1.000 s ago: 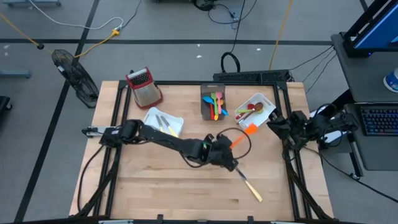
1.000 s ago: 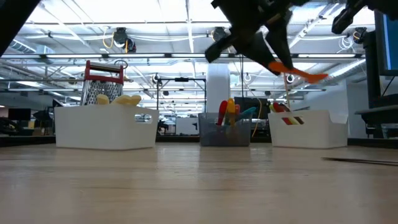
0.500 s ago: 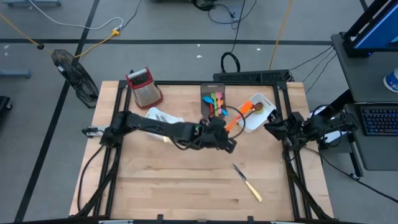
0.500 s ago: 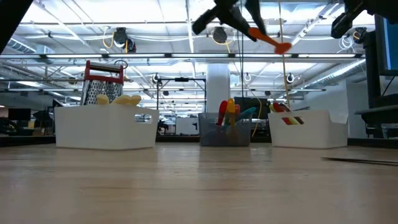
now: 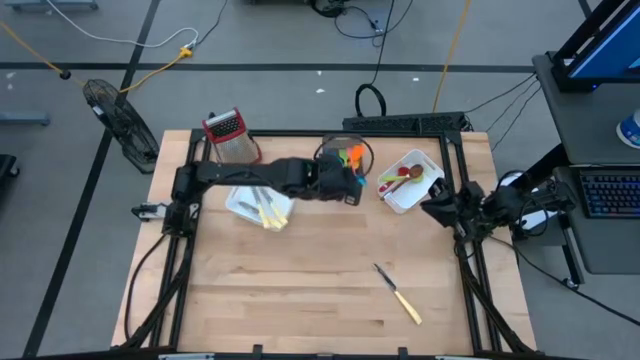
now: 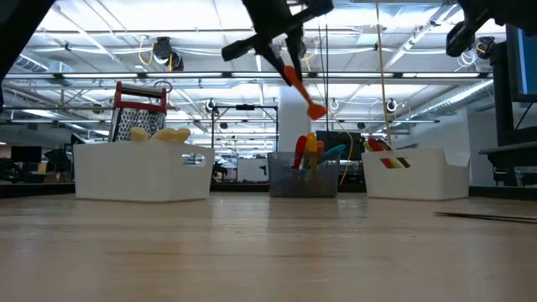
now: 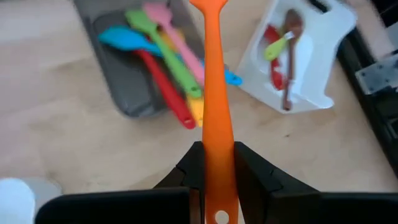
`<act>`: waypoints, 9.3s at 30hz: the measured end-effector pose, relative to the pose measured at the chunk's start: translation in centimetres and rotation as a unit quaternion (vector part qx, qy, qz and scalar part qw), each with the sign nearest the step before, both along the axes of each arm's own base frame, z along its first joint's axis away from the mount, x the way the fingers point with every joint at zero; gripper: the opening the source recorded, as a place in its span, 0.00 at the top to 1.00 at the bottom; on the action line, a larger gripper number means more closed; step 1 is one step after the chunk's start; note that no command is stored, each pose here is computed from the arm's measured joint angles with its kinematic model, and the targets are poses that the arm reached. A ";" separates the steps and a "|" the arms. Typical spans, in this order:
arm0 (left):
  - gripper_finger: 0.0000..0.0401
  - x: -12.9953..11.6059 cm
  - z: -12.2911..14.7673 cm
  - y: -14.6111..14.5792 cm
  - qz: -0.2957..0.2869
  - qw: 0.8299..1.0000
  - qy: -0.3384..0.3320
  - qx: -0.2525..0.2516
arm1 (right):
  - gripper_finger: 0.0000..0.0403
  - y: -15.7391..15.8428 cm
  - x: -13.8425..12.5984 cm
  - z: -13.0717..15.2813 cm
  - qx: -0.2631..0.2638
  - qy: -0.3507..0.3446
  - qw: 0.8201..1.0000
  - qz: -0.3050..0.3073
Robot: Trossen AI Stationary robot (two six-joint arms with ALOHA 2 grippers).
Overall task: Pick & Place Kitchen Items
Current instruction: Put the orange spatula into the black bin, then put the yellow knife into the left white bin
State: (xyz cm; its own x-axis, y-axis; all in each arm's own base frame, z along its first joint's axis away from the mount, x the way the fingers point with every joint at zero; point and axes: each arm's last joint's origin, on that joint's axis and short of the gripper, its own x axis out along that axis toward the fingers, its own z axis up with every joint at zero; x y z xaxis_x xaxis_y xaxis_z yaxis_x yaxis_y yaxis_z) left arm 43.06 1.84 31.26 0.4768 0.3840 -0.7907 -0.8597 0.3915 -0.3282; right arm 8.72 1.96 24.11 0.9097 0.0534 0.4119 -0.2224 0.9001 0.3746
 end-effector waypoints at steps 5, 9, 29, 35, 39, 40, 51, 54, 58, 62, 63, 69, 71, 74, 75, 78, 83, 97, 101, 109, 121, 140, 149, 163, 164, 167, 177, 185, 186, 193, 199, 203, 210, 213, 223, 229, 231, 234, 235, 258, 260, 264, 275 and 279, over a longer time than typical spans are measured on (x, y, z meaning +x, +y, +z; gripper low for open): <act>0.88 -0.2 -0.1 2.6 0.029 0.998 -0.007 -0.047 | 0.89 0.0 0.1 -0.3 -0.005 0.018 1.000 0.000; 0.88 -0.5 -0.1 4.8 0.058 0.996 -0.015 -0.068 | 0.89 0.1 0.2 -0.5 -0.008 0.026 1.000 0.000; 0.88 1.1 -5.4 9.3 0.114 0.981 0.019 -0.156 | 0.89 0.1 0.4 -1.0 -0.020 0.055 0.998 -0.002; 0.88 1.1 -5.9 9.9 0.122 0.979 0.022 -0.164 | 0.89 0.1 0.4 -1.2 -0.022 0.062 0.998 -0.002; 0.88 1.4 -6.7 10.3 0.118 0.975 0.021 -0.184 | 0.89 0.1 0.4 -1.2 -0.022 0.062 0.998 -0.002; 0.87 1.4 -6.8 10.3 0.116 0.975 0.022 -0.190 | 0.89 0.1 0.4 -1.2 -0.022 0.062 0.998 -0.002; 0.59 2.0 -7.3 10.3 0.114 0.976 0.011 -0.184 | 0.89 0.1 0.4 -1.2 -0.016 0.062 0.998 0.001; 0.51 2.0 -7.3 10.3 0.102 0.977 0.014 -0.186 | 0.89 0.1 0.4 -1.2 -0.011 0.062 0.998 0.002; 0.45 2.0 -7.3 10.2 0.062 0.981 0.024 -0.180 | 0.89 0.1 0.4 -1.2 0.021 0.065 0.998 0.016; 0.42 1.8 -6.5 10.2 0.048 0.984 0.016 -0.169 | 0.89 0.1 0.4 -1.2 0.059 0.066 0.995 0.033; 0.42 1.7 -6.0 10.1 0.045 0.985 0.011 -0.165 | 0.89 0.2 0.4 -1.1 0.061 0.066 0.995 0.043; 0.42 0.8 -3.1 9.4 0.031 0.993 -0.008 -0.110 | 0.89 0.5 0.3 -0.8 0.057 0.052 0.992 0.096; 0.42 0.6 -2.0 8.4 0.021 0.997 -0.011 -0.077 | 0.89 0.6 0.4 -0.6 0.068 0.041 0.991 0.108; 0.42 0.1 -0.3 6.2 -0.008 0.999 -0.011 -0.030 | 0.89 0.8 0.5 -0.1 0.069 0.019 0.990 0.118; 0.41 -0.1 0.4 5.4 -0.017 1.000 -0.013 -0.018 | 0.89 0.9 0.6 0.0 0.065 0.011 0.990 0.121; 0.42 -0.7 1.9 2.8 -0.049 0.999 -0.014 0.012 | 0.89 1.4 0.8 0.6 0.055 -0.017 0.990 0.131; 0.41 -2.0 3.7 -1.8 -0.092 0.993 -0.008 0.068 | 0.89 2.3 1.6 1.0 0.039 -0.030 0.988 0.148; 0.42 -7.8 6.9 -11.8 -0.139 0.977 0.006 0.160 | 0.89 7.1 6.3 8.1 -0.126 0.152 0.967 0.158; 0.42 -9.4 7.4 -13.2 -0.132 0.976 0.004 0.171 | 0.89 8.7 7.7 7.3 -0.135 0.251 0.943 0.172; 0.42 -11.3 8.0 -15.2 -0.143 0.971 0.000 0.193 | 0.89 12.2 8.9 4.6 -0.136 0.438 0.865 0.203; 0.42 -12.5 7.5 -16.9 -0.187 0.958 0.032 0.215 | 0.89 16.5 10.6 0.7 -0.073 0.613 0.751 0.237; 0.42 -12.7 3.4 -17.2 -0.249 0.945 -0.003 0.214 | 0.70 17.0 10.7 -2.4 0.065 0.738 0.651 0.166; 0.42 -15.9 2.0 -15.3 -0.264 0.939 -0.088 0.201 | 0.50 16.3 10.4 -3.4 0.093 0.761 0.629 0.129; 0.42 -20.7 0.9 -12.6 -0.252 0.937 -0.150 0.188 | 0.49 15.5 10.7 -5.2 0.184 0.757 0.620 0.095; 0.42 -20.8 1.0 -12.5 -0.253 0.937 -0.150 0.189 | 0.49 15.4 10.7 -5.3 0.186 0.756 0.620 0.094; 0.42 -20.8 1.1 -12.5 -0.257 0.935 -0.149 0.193 | 0.50 15.0 10.8 -5.6 0.189 0.759 0.618 0.085; 0.42 -20.8 1.0 -12.5 -0.272 0.931 -0.143 0.196 | 0.51 14.0 11.0 -6.3 0.200 0.761 0.614 0.067; 0.42 -20.8 1.0 -12.5 -0.281 0.928 -0.137 0.205 | 0.51 14.5 11.2 -9.8 0.188 0.810 0.553 0.058; 0.42 -20.8 1.0 -12.5 -0.281 0.927 -0.136 0.206 | 0.51 14.6 11.3 -10.2 0.188 0.813 0.548 0.059; 0.42 -20.6 1.0 -12.2 -0.289 0.928 -0.133 0.195 | 0.51 14.7 11.4 -12.4 0.176 0.838 0.516 0.033; 0.42 -20.4 0.9 -11.9 -0.295 0.929 -0.131 0.183 | 0.51 14.7 11.4 -11.8 0.176 0.829 0.529 0.046; 0.42 -20.4 0.9 -11.9 -0.293 0.930 -0.131 0.181 | 0.51 14.3 11.2 -10.2 0.181 0.807 0.561 0.034; 0.42 -20.4 0.9 -11.9 -0.293 0.930 -0.132 0.181 | 0.51 13.9 10.9 -8.3 0.197 0.774 0.601 0.035; 0.42 -20.4 0.9 -11.9 -0.293 0.930 -0.132 0.181 | 0.51 14.3 11.2 -7.8 0.218 0.762 0.608 0.055; 0.42 -20.4 0.9 -11.9 -0.296 0.927 -0.133 0.187 | 0.51 15.6 11.5 -9.8 0.251 0.770 0.586 0.034; 0.42 -20.4 0.9 -11.9 -0.298 0.926 -0.131 0.189 | 0.51 16.0 11.8 -11.7 0.256 0.788 0.559 0.010; 0.42 -20.4 0.9 -11.9 -0.298 0.926 -0.132 0.189 | 0.51 15.9 11.6 -12.5 0.246 0.803 0.542 -0.011; 0.42 -20.4 1.0 -11.9 -0.298 0.926 -0.132 0.189 | 0.51 15.4 11.1 -13.5 0.237 0.822 0.514 -0.059; 0.42 -20.4 1.0 -11.9 -0.298 0.926 -0.132 0.189 | 0.51 15.3 11.0 -13.7 0.235 0.826 0.507 -0.071; 0.42 -20.3 1.0 -11.9 -0.287 0.931 -0.141 0.176 | 0.92 14.2 9.9 -14.3 0.200 0.842 0.476 -0.155; 0.42 -20.3 1.0 -12.0 -0.287 0.932 -0.144 0.166 | 0.92 14.2 9.9 -14.3 0.204 0.840 0.477 -0.156; 0.42 -20.3 1.0 -12.0 -0.291 0.934 -0.149 0.146 | 0.92 14.1 9.8 -13.8 0.212 0.829 0.494 -0.155; 0.42 -20.3 1.0 -12.1 -0.284 0.937 -0.156 0.133 | 0.92 13.4 9.4 -12.1 0.203 0.800 0.539 -0.167; 0.42 -20.2 1.2 -12.2 -0.285 0.934 -0.168 0.133 | 0.92 13.5 9.6 -11.7 0.209 0.792 0.552 -0.155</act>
State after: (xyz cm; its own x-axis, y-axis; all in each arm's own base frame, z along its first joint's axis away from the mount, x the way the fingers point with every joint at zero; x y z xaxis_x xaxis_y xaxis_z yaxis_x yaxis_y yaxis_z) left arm 22.87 -10.31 32.44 0.8677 0.1541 -0.4726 -0.3531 0.8602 -0.3678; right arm 18.29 15.44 12.38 0.0854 -0.0051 -0.9963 0.8229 0.5642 0.0676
